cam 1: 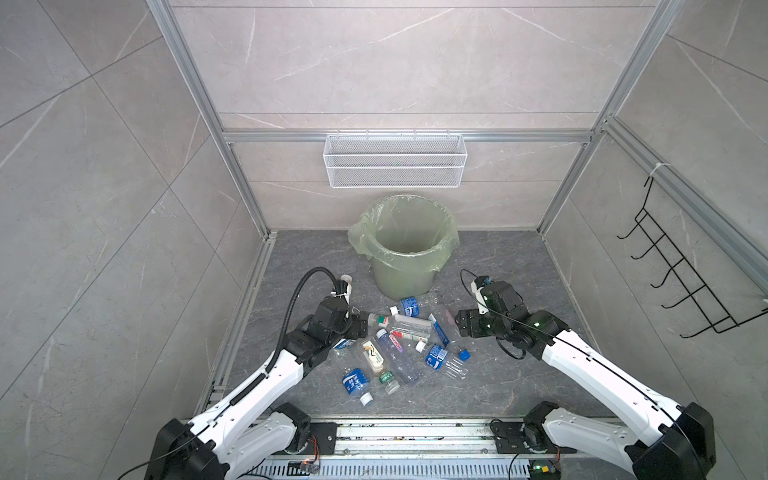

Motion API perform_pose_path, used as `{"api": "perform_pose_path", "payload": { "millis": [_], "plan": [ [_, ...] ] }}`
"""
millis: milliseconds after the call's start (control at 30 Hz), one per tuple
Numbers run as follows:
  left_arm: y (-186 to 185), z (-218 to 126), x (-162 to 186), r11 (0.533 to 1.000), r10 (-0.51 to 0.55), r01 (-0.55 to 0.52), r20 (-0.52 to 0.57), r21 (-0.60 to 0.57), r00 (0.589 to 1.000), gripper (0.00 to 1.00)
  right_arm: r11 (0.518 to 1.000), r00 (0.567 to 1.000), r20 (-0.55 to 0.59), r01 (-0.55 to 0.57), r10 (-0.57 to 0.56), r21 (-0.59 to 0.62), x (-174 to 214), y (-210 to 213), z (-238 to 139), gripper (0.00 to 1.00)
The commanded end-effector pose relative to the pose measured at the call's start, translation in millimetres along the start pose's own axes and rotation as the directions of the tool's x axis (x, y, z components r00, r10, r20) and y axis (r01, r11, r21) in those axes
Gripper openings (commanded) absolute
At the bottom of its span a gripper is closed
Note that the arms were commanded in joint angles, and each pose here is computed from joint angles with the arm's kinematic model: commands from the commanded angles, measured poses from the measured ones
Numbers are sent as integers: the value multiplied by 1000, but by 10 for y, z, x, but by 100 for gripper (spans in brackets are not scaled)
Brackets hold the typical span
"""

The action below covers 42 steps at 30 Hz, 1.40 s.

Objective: Throw the plastic bottles in the bin
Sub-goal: 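Move the right gripper back down over the clear bottle with red label, then close the left gripper on the clear bottle with orange label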

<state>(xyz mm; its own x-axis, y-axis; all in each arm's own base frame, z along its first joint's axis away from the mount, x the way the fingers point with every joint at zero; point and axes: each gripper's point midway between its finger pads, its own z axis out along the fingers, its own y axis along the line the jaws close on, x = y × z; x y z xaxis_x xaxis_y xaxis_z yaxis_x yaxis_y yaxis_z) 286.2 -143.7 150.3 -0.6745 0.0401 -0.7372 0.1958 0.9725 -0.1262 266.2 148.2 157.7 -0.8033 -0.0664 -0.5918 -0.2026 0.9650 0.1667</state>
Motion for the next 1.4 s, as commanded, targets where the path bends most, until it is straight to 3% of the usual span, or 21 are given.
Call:
{"api": "perform_pose_path", "payload": {
  "millis": [0, 267, 433, 1367],
  "plan": [
    [152, 83, -156, 994, -16, 15, -5, -110, 1000, 91, 999, 999, -19, -38, 37, -17, 71, 36, 94, 89],
    [562, 431, -280, 978, -168, 163, -26, -127, 986, 91, 994, 994, -25, -106, 105, -16, 330, -47, 260, 95],
    [769, 563, -337, 968, -204, 197, -34, -153, 978, 90, 993, 993, -11, -114, 114, 8, 420, -133, 302, 95],
    [884, 1273, -193, 979, -176, 153, -179, -136, 968, 88, 992, 994, -23, -107, 108, 65, 545, -250, 456, 98]
  ]
}}
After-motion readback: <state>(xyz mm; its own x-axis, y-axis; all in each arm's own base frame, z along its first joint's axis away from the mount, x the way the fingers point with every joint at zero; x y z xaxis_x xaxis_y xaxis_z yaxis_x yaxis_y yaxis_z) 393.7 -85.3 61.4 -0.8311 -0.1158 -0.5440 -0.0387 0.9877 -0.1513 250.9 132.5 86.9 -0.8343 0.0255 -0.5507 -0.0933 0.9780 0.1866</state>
